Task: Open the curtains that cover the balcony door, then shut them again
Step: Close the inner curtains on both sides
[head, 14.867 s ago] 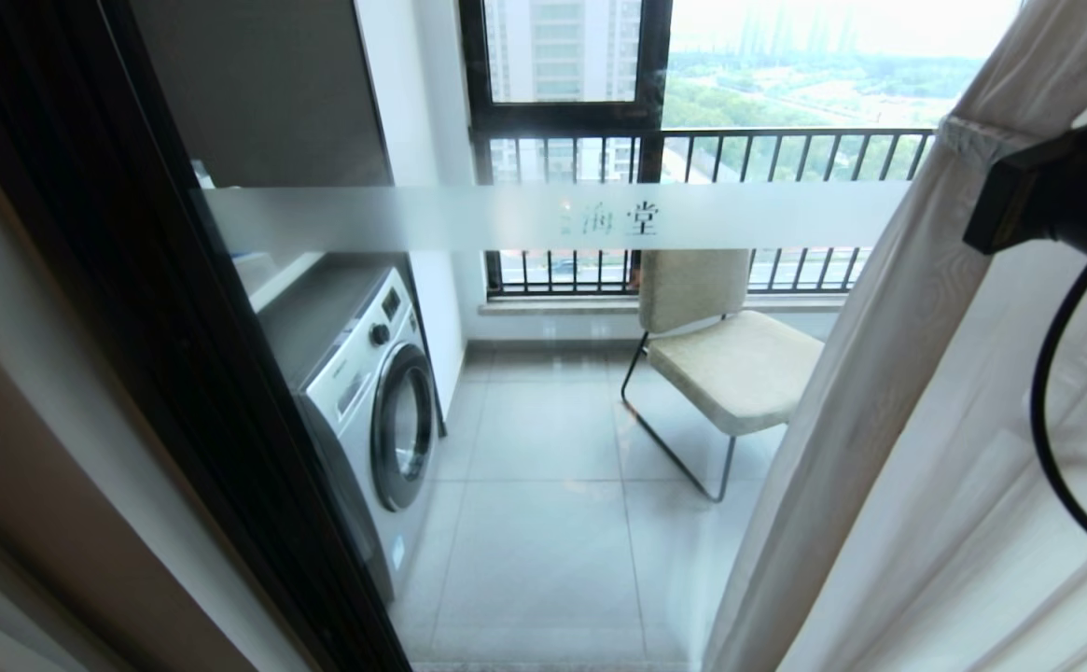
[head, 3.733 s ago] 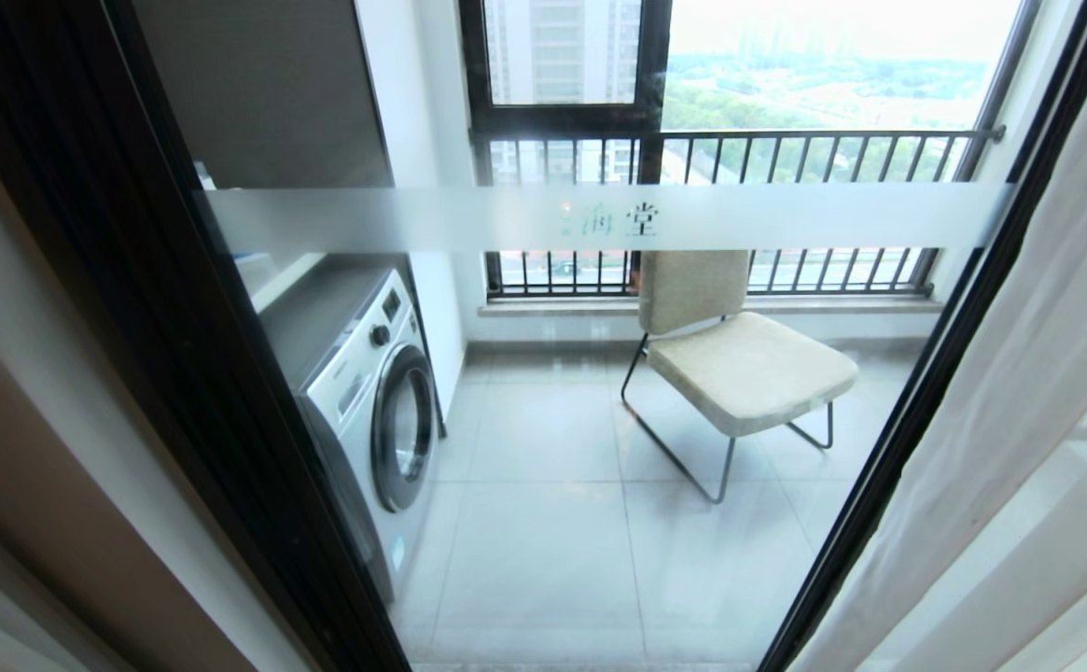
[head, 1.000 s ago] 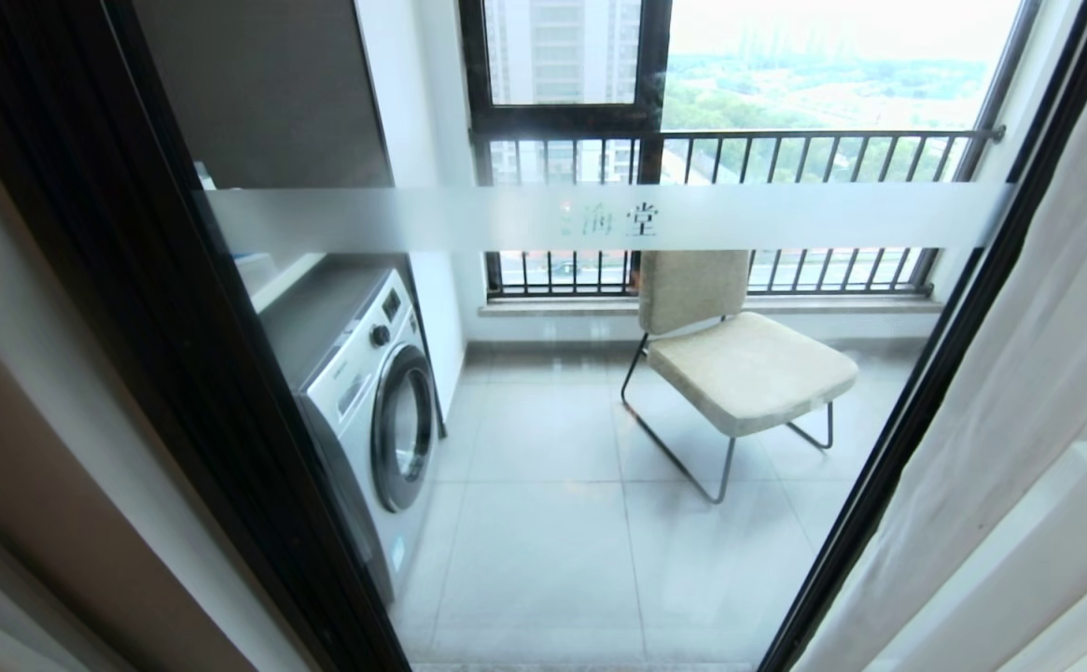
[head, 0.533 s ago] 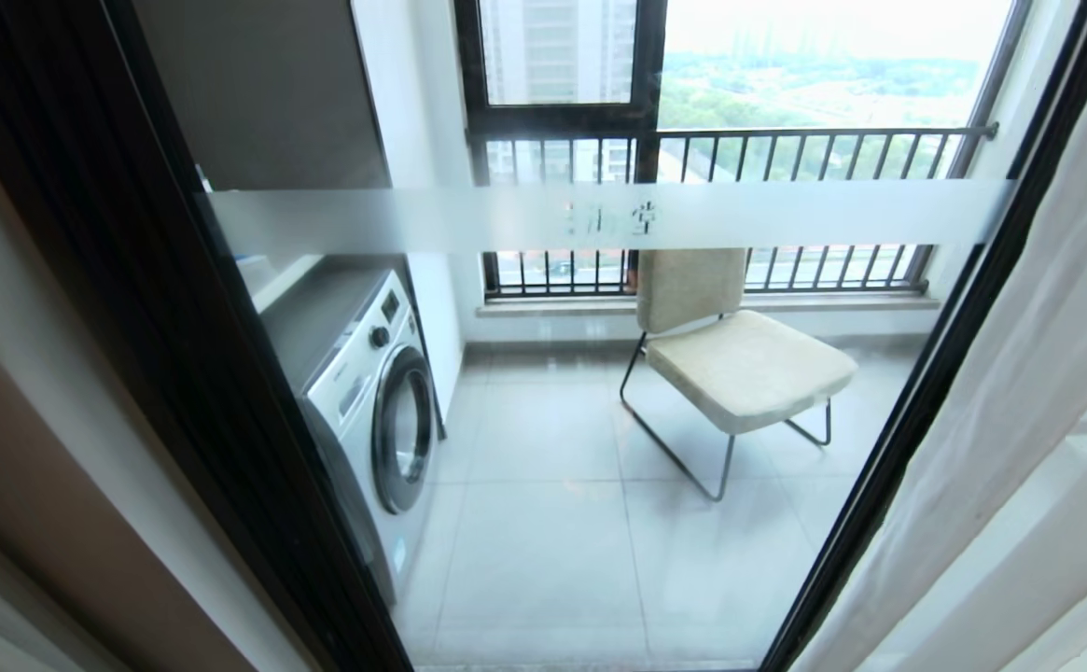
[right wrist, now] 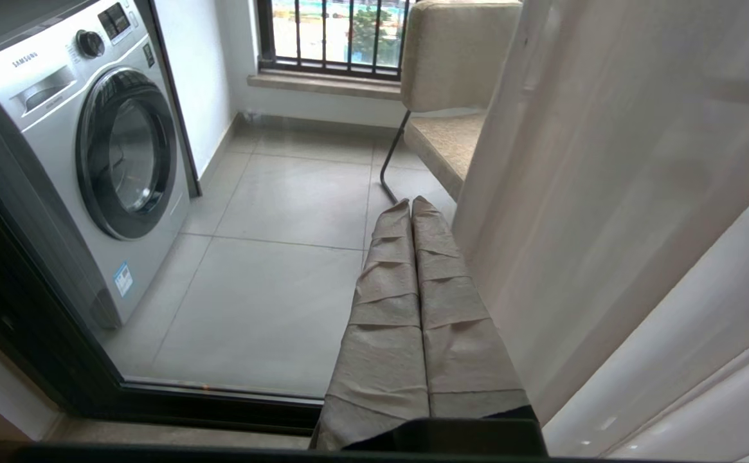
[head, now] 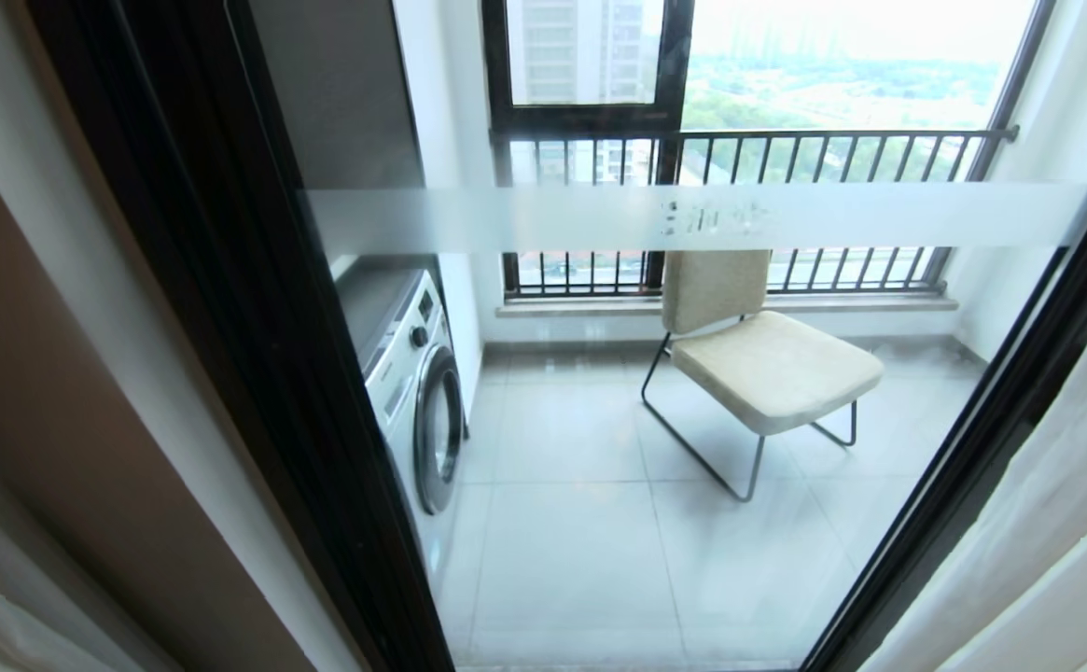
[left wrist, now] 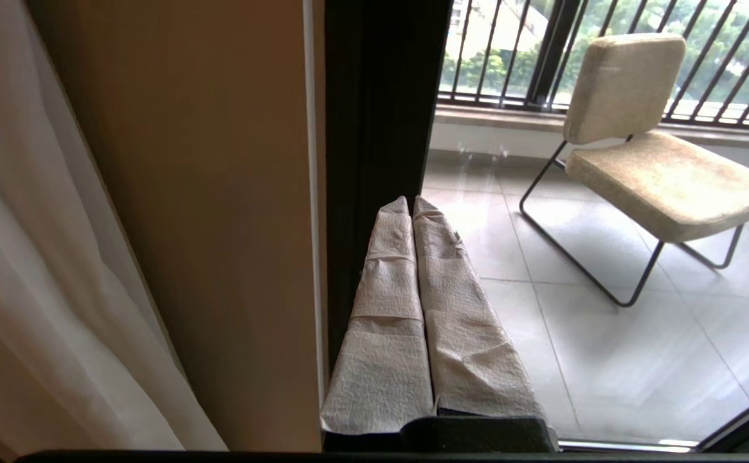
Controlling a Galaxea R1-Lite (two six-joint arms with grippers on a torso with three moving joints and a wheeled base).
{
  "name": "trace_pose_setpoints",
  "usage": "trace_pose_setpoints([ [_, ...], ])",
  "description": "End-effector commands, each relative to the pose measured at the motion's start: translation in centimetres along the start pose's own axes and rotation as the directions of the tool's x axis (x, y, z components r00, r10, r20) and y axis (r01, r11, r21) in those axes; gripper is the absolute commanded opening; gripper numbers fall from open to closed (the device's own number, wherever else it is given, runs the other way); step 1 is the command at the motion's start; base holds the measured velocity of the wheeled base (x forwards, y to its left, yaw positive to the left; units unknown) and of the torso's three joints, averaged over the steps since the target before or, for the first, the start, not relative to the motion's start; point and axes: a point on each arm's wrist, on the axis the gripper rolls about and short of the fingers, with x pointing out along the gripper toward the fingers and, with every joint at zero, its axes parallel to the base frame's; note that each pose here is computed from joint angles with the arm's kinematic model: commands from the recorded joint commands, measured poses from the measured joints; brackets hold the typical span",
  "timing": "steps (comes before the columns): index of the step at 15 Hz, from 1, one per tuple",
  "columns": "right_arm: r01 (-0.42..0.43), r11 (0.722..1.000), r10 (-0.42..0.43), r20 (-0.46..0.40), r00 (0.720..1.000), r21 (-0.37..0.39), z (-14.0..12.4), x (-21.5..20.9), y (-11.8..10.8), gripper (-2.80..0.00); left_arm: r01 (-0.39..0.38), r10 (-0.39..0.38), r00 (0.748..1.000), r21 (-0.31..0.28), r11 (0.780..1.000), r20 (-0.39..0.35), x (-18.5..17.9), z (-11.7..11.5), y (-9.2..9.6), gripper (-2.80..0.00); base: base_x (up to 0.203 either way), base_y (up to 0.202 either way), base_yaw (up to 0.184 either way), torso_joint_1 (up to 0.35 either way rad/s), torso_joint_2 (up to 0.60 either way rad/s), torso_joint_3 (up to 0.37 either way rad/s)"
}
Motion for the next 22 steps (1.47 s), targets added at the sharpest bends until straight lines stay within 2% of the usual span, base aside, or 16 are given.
trace_pose_setpoints([
  [1,-0.001,1.000,0.001,0.001,1.000,0.000,0.0,0.0,0.0,-2.80,-0.001,0.001,1.000,-0.001,1.000,0.002,0.0,0.0,0.0,-2.80,0.000,0.131,0.002,0.001,0.00,0.002],
  [12,-0.001,1.000,0.001,0.001,1.000,0.000,0.0,0.0,0.0,-2.80,-0.003,0.003,1.000,0.006,1.000,0.005,0.0,0.1,0.0,-2.80,0.000,0.007,0.000,0.001,0.00,0.000],
  [18,-0.001,1.000,0.001,0.001,1.000,0.000,0.0,0.0,0.0,-2.80,-0.021,0.021,0.993,0.000,1.000,0.113,-1.1,3.3,-0.2,-2.80,0.000,0.000,0.000,0.000,0.00,0.000],
  [19,-0.001,1.000,0.001,0.001,1.000,0.000,0.0,0.0,0.0,-2.80,-0.033,0.033,0.993,-0.002,0.999,0.118,-1.3,4.1,-0.2,-2.80,0.000,0.000,0.000,0.000,0.00,0.000],
  [22,-0.001,1.000,0.001,0.001,1.000,0.000,0.0,0.0,0.0,-2.80,-0.050,0.050,0.997,0.003,0.999,0.064,-0.6,6.5,-0.4,-2.80,0.000,0.000,0.000,0.000,0.00,0.000],
])
